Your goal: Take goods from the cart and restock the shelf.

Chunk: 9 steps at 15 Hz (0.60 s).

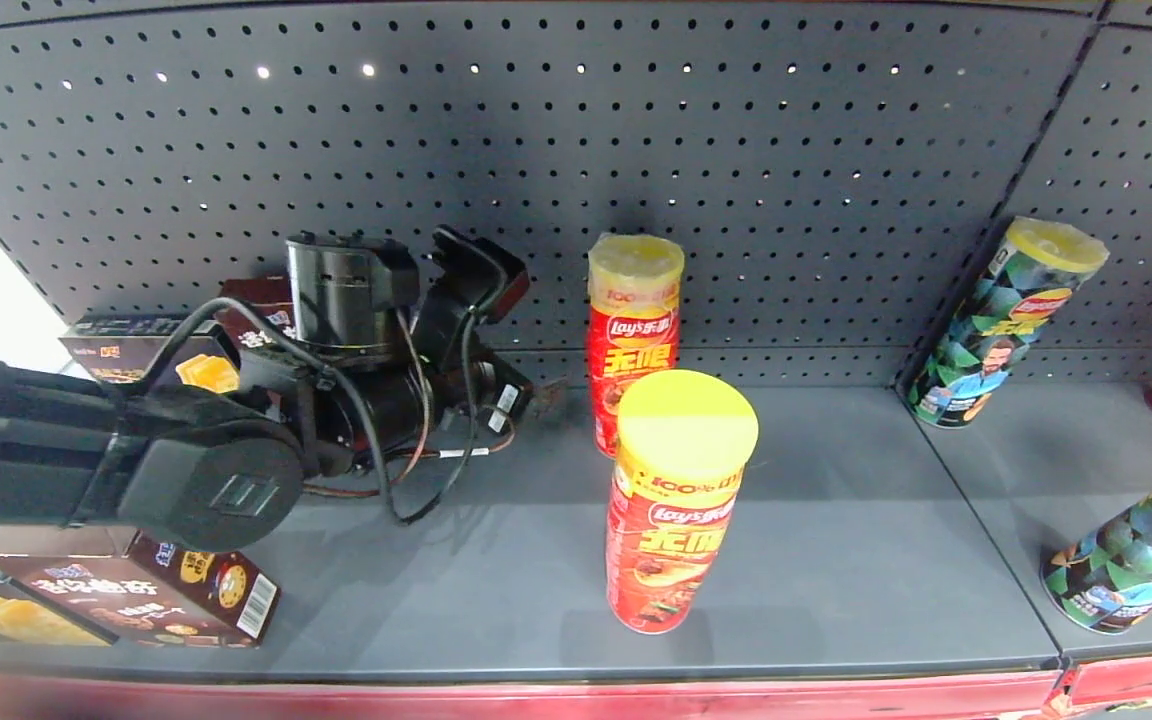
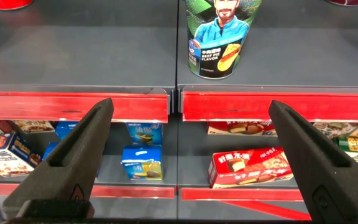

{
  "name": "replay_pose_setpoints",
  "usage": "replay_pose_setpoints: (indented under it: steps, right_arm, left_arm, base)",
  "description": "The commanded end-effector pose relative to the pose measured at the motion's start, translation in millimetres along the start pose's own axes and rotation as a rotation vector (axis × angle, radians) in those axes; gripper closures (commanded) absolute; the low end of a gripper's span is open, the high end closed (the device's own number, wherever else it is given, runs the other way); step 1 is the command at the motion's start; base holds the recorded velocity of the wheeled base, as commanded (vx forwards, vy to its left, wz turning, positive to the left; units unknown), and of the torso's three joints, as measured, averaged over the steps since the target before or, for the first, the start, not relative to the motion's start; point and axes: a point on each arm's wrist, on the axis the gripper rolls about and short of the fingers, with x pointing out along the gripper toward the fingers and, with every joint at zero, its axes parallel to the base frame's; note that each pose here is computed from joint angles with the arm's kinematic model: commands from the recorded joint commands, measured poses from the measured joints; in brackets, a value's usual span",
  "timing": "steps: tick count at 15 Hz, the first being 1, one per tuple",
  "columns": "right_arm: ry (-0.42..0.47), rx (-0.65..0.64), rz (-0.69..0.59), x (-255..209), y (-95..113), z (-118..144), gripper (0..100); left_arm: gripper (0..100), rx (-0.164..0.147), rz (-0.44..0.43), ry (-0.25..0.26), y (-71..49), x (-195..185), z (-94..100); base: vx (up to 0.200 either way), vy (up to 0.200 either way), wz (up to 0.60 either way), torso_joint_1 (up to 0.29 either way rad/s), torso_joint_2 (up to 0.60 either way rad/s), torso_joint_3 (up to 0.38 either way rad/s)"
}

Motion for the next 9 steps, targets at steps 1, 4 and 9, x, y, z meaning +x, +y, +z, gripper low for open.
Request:
replay_pose_setpoints:
  steps: [1, 4, 9]
  right_arm:
    - [0.001, 0.000, 0.001, 0.1, 0.0, 0.1, 0]
    - [0.001, 0.000, 0.001, 0.1, 0.0, 0.1, 0]
    - [0.001, 0.000, 0.000, 0.1, -0.1, 0.1, 0]
  left_arm:
    - [0, -0.004, 0.023, -0.046, 7.9, -31.8, 14.0]
    - [0, -0.004, 0.030, -0.056, 8.7, -57.1, 12.3]
    - [0, -0.008, 0.059, -0.075, 4.3, -78.7, -2.8]
  base:
    - [0.000, 0.000, 0.00, 0.000, 0.00, 0.000]
    - [0.000, 0.000, 0.00, 0.000, 0.00, 0.000]
    - [0.000, 0.000, 0.00, 0.000, 0.00, 0.000]
